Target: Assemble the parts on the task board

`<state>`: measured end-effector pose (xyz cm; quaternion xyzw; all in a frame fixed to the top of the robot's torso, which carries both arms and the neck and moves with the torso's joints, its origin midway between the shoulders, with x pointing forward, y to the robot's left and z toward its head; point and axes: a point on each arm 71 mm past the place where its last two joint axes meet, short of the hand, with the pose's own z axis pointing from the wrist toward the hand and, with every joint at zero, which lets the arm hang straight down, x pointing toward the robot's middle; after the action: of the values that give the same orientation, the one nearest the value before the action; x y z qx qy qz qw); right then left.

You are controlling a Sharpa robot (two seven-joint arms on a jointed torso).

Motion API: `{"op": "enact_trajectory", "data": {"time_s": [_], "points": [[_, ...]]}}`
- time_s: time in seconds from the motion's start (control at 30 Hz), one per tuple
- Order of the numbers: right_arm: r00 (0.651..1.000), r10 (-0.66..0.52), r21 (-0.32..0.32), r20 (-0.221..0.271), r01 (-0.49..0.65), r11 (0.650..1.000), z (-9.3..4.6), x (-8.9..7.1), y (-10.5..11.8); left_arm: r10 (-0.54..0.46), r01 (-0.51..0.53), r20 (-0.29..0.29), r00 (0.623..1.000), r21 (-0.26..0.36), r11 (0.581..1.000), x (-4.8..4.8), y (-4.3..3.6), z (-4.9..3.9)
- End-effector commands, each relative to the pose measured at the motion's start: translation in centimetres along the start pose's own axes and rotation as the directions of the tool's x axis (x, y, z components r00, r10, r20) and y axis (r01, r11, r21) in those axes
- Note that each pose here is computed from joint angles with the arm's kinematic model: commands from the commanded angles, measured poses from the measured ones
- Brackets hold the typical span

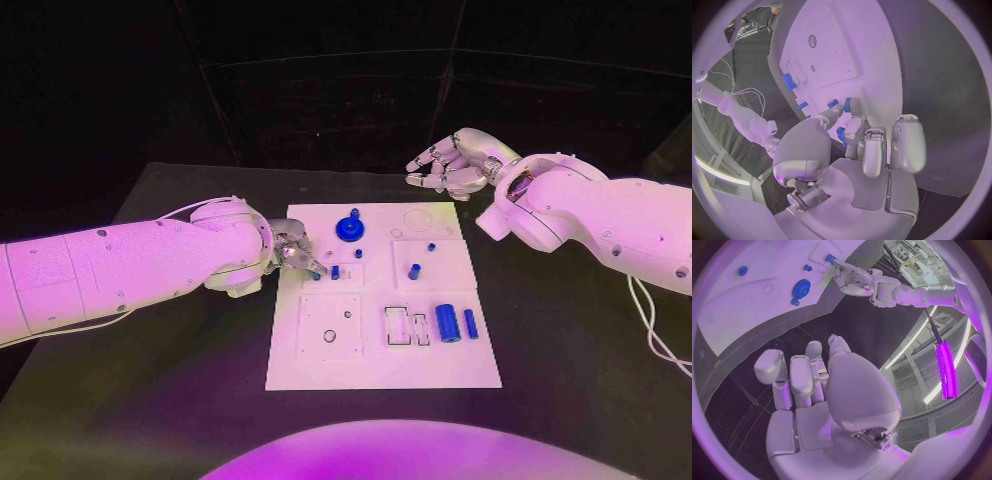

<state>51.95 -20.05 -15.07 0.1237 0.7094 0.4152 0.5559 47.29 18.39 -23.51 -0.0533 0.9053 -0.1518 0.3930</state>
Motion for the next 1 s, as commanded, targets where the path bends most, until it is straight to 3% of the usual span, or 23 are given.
{"op": "enact_trajectory", "data": {"time_s": [0.03, 0.37, 0.77, 1.0], "points": [[1.0, -0.002, -0.009, -0.002, 0.002, 1.0, 0.0, 0.0, 0.2, -0.006, 0.006, -0.001, 1.0, 0.003, 1.0, -0.03, -0.04, -0.06], [1.0, -0.002, -0.009, -0.001, 0.002, 1.0, 0.0, 0.0, 0.2, -0.04, 0.04, 0.007, 0.999, 0.001, 0.999, -0.24, 0.66, -0.68], [1.0, -0.002, -0.009, -0.001, 0.002, 1.0, 0.1, 0.0, 0.1, -0.252, 0.249, 0.062, 0.966, 0.055, 0.967, -2.22, 1.68, -1.71], [1.0, -0.002, -0.009, -0.002, 0.002, 1.0, 0.1, 0.0, 0.1, -0.289, 0.285, 0.048, 0.956, 0.073, 0.956, -2.63, 1.7, -1.71]]}}
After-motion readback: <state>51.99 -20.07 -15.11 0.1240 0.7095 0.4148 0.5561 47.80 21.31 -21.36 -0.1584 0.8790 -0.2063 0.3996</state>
